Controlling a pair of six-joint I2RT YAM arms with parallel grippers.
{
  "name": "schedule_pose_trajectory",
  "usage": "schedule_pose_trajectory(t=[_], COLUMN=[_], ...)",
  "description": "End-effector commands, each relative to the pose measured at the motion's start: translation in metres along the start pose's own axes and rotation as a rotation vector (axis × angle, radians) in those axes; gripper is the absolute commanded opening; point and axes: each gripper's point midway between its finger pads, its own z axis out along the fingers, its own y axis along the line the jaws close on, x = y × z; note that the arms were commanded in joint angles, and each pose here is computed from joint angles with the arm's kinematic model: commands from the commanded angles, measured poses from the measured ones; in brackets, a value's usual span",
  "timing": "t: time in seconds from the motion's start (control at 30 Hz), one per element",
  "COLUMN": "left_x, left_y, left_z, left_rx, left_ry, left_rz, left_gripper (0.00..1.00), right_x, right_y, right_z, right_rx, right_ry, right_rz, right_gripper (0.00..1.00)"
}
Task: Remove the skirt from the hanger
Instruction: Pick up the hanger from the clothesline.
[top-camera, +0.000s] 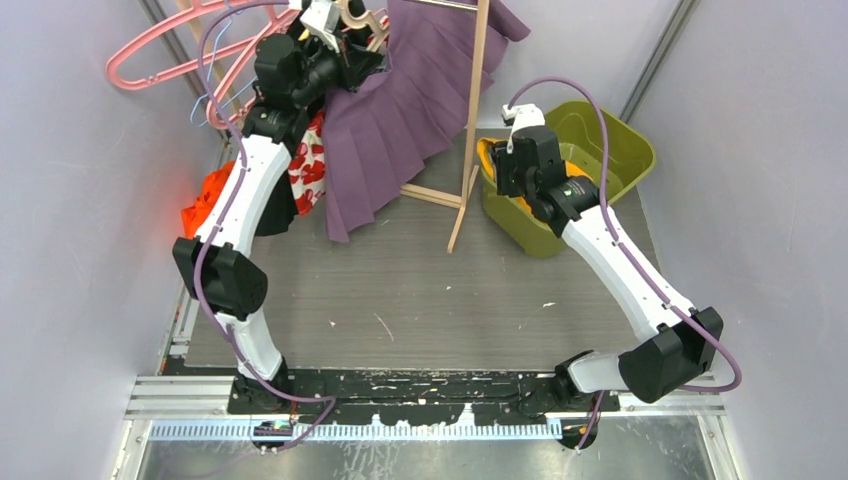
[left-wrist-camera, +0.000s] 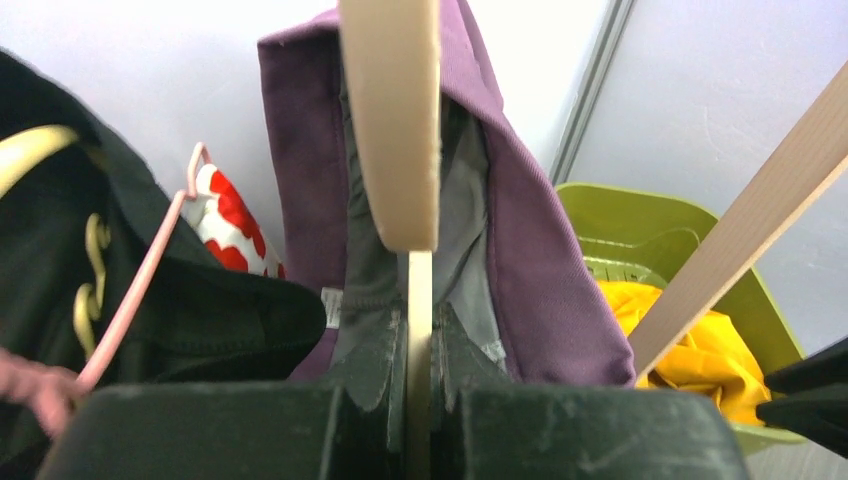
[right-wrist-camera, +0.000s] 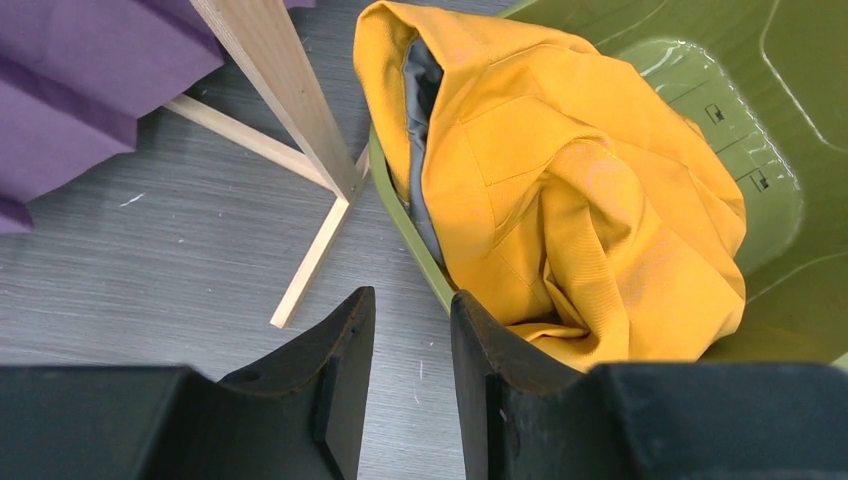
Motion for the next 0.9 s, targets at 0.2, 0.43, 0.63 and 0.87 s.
schedule_pose_trajectory(t=[0.2, 0.43, 0.63, 0.87], left_x=[-0.149, -0.185, -0.178, -0.153], left_y=[-0.008, -0.026, -0.037, -0.059], left_z=[-0.041, -0.039, -0.047, -0.058], left_rx=[-0.007, 0.131, 0.171, 0.226], left_ry=[-0.454, -0.577, -0.572, -0.413], left_rz=[0.022, -0.062, -0.072, -0.058], left_gripper=[0.0, 0.0, 0.0, 0.0], right_x=[-0.006, -0.005, -0.003, -0.006], right_y=[0.006, 0.006, 0.008, 0.013], right_z=[0.003, 0.005, 0.01, 0.015], right_rx=[-0.026, -0.024, -0.027, -0.042], right_ry=[-0.033, -0.027, -0.02, -0.016], right_rz=[0.037, 0.036, 0.033, 0.04], right_gripper=[0.4, 0.4, 0.4, 0.4])
